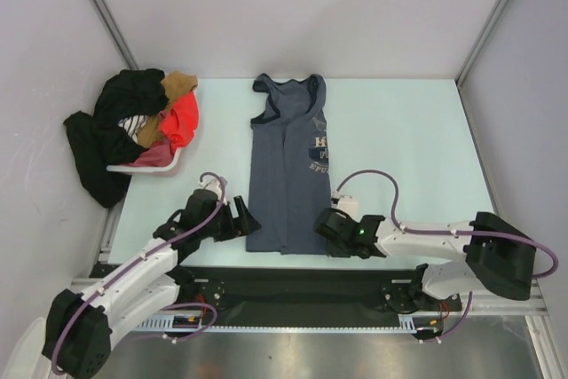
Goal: Fold and stack the tank tops
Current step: Fold the tank top
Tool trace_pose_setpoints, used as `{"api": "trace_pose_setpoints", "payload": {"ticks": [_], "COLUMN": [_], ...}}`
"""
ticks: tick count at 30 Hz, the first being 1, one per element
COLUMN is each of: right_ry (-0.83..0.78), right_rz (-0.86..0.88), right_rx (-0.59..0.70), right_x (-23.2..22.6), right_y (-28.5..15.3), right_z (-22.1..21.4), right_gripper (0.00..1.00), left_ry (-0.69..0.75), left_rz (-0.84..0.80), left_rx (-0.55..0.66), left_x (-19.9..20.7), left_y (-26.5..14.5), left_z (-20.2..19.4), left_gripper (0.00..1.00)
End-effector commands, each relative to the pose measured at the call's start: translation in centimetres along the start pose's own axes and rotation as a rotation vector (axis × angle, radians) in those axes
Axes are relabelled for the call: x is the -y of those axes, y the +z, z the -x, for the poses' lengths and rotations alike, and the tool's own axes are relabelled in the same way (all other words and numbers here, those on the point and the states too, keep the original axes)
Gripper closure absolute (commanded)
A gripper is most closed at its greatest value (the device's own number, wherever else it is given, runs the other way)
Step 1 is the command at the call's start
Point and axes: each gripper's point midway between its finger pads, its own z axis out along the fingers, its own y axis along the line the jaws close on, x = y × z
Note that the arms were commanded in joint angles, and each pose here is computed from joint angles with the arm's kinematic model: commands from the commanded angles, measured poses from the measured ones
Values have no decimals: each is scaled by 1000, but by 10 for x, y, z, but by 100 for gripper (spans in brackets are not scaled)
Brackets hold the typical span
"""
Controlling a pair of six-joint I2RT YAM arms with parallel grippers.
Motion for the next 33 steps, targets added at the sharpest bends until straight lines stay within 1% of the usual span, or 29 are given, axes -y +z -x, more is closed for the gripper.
{"api": "trace_pose_setpoints", "payload": {"ticks": [1, 5, 9, 11, 14, 15, 19, 20, 22, 23, 26, 27, 30, 31, 33], "right_ry": [133, 154, 146, 139, 135, 136, 139, 139, 134, 132, 117, 111, 90, 90, 76], "right_rz": [-125, -94, -99, -102, -96, -93, -98, -99, -98, -91, -65, -54, -46, -52, -52], "right_rx": [4, -6, -4, 0, 7, 10, 21, 24, 31, 33, 43, 46, 54, 64, 74], "right_x": [36, 37, 39, 40, 37, 36, 36, 36, 35, 34, 28, 25, 22, 22, 20], "right_y": [-4, -6, -7, -7, -6, -7, -7, -8, -9, -10, -12, -14, -21, -23, -31], "right_z": [-17, -24, -25, -24, -22, -21, -17, -16, -14, -13, -10, -8, -3, 0, 7], "right_gripper": [100, 100, 99, 99, 98, 98, 98, 98, 99, 99, 100, 100, 100, 100, 100], "left_ry": [-16, -29, -21, -25, -18, -5, 5, 6, 20, 28, 53, 78, 109, 113, 115], "left_rz": [29, 49, 34, 50, 31, 31, 86, 96, 112, 116, 119, 111, 75, 107, 91], "left_rx": [-16, -23, -72, -101, -165, -187, -213, -207, -184, -181, -180, -180, -152, -128, -106], "left_x": [-1, -8, -7, -10, -5, -4, -11, -14, -15, -14, -9, -6, 11, 7, 16], "left_y": [-1, -5, -4, -3, -2, -2, -4, -4, -2, -2, -1, -2, -10, -13, -18], "left_z": [-14, -26, -43, -53, -70, -76, -85, -85, -82, -81, -77, -76, -67, -61, -53], "left_gripper": [14, 14, 21, 21, 27, 30, 35, 38, 49, 64, 93, 97, 100, 100, 100]}}
